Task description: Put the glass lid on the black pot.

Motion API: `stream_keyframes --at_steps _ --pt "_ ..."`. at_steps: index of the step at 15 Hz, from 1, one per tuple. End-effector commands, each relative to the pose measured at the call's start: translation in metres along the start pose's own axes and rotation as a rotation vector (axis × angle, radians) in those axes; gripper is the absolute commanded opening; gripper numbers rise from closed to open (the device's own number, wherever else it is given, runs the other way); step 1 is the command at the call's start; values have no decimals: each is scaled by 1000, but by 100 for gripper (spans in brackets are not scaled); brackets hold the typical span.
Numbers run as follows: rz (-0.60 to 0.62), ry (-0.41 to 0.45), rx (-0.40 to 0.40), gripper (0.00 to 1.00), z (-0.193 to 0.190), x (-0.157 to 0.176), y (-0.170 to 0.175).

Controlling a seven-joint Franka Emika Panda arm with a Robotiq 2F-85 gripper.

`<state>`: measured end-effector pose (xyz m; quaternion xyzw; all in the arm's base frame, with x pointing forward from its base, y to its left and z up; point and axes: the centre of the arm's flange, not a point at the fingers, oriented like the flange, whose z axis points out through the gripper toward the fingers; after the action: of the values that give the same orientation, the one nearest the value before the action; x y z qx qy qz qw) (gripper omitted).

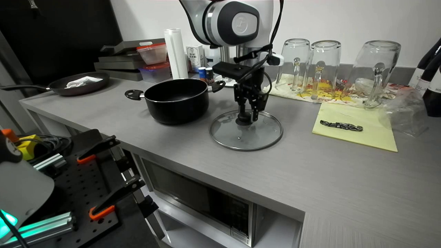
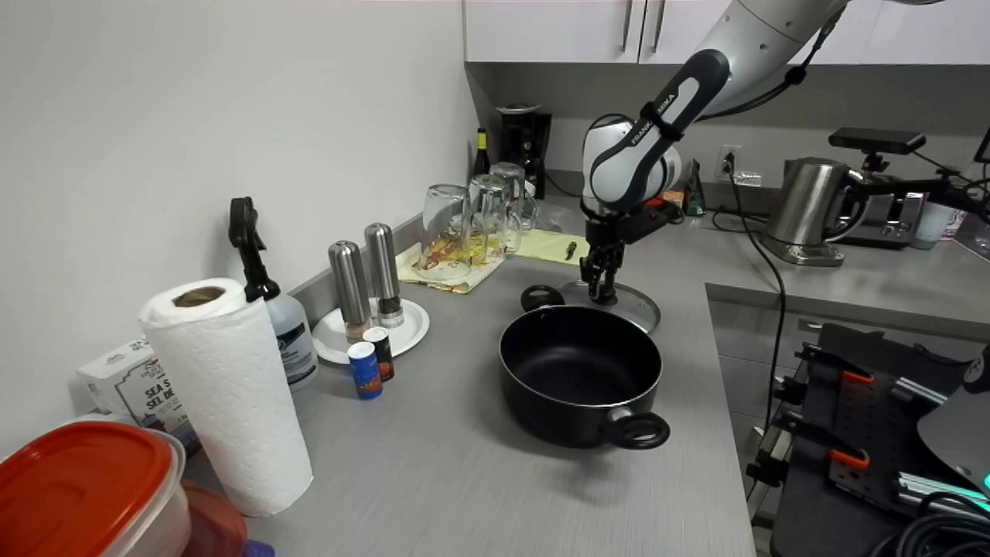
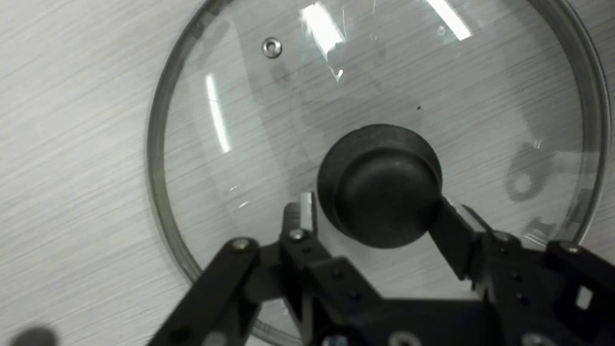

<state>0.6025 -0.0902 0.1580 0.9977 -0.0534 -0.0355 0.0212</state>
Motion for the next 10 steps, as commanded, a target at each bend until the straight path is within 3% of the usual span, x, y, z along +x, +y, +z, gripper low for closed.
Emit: stream_keyframes --at_steps 1,3,10 --pt "17 -9 15 32 -5 -3 -5" --pt "17 -8 16 24 -6 -3 -5" --pt "18 18 5 24 -37 -11 1"
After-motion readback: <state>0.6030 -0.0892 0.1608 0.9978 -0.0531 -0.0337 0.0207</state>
